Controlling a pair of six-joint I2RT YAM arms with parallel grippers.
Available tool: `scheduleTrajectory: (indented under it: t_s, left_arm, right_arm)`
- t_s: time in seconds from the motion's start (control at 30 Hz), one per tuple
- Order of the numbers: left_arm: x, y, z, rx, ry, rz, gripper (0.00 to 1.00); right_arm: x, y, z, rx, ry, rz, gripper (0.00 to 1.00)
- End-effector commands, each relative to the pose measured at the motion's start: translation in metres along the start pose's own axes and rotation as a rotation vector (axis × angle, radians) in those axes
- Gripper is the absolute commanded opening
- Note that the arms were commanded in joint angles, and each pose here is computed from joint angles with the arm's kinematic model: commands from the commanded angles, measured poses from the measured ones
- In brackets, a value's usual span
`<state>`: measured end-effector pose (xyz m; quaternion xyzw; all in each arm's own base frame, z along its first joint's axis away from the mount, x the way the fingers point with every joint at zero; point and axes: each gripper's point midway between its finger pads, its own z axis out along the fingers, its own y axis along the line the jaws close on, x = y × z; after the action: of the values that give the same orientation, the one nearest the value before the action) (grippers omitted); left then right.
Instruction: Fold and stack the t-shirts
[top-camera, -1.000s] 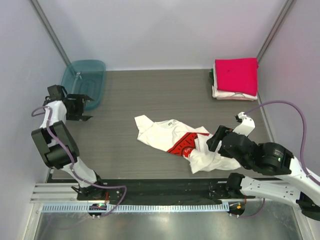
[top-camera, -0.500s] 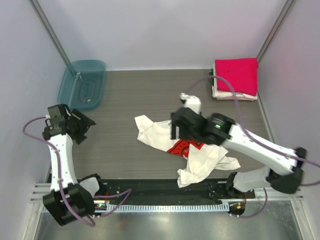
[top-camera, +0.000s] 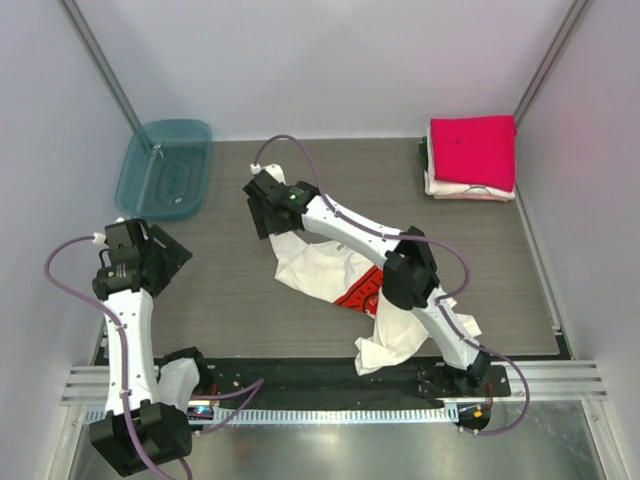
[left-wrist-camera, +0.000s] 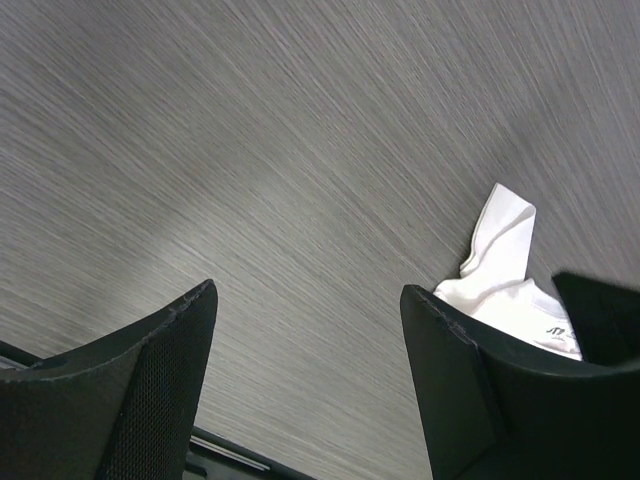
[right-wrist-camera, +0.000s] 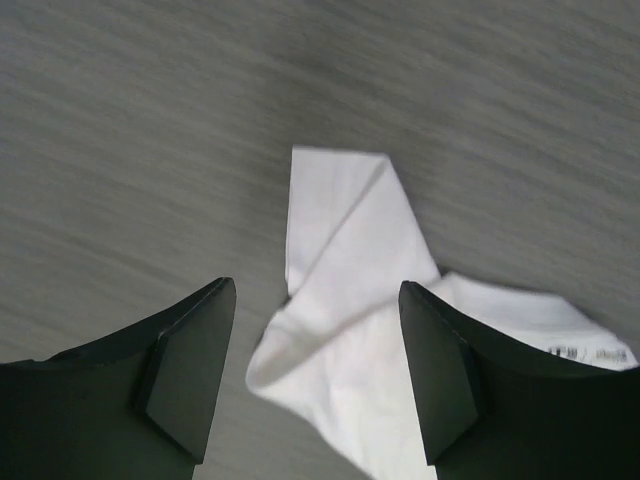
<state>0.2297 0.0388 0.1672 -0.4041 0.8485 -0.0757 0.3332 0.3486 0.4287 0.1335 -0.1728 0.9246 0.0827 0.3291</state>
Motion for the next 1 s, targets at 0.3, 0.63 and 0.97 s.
scheduleTrajectory:
  t_s: [0.3,0.63,0.97]
  left_arm:
    - [-0.005,-0.003,-0.003,0.003,-0.052,0.032,0.74]
    - [-0.005,-0.003,-0.005,0.010,-0.060,0.032,0.74]
    - [-0.005,-0.003,-0.006,0.010,-0.061,0.032,0.74]
  right_arm:
    - [-0.046,0.004,0.076,-0.097,-0.085,-0.029,0.66]
    - [0.001,-0.011,0.122,-0.023,0.014,-0.097,0.63]
    - [0.049,-0.015,0.139,-0.024,0.128,-0.184,0.39]
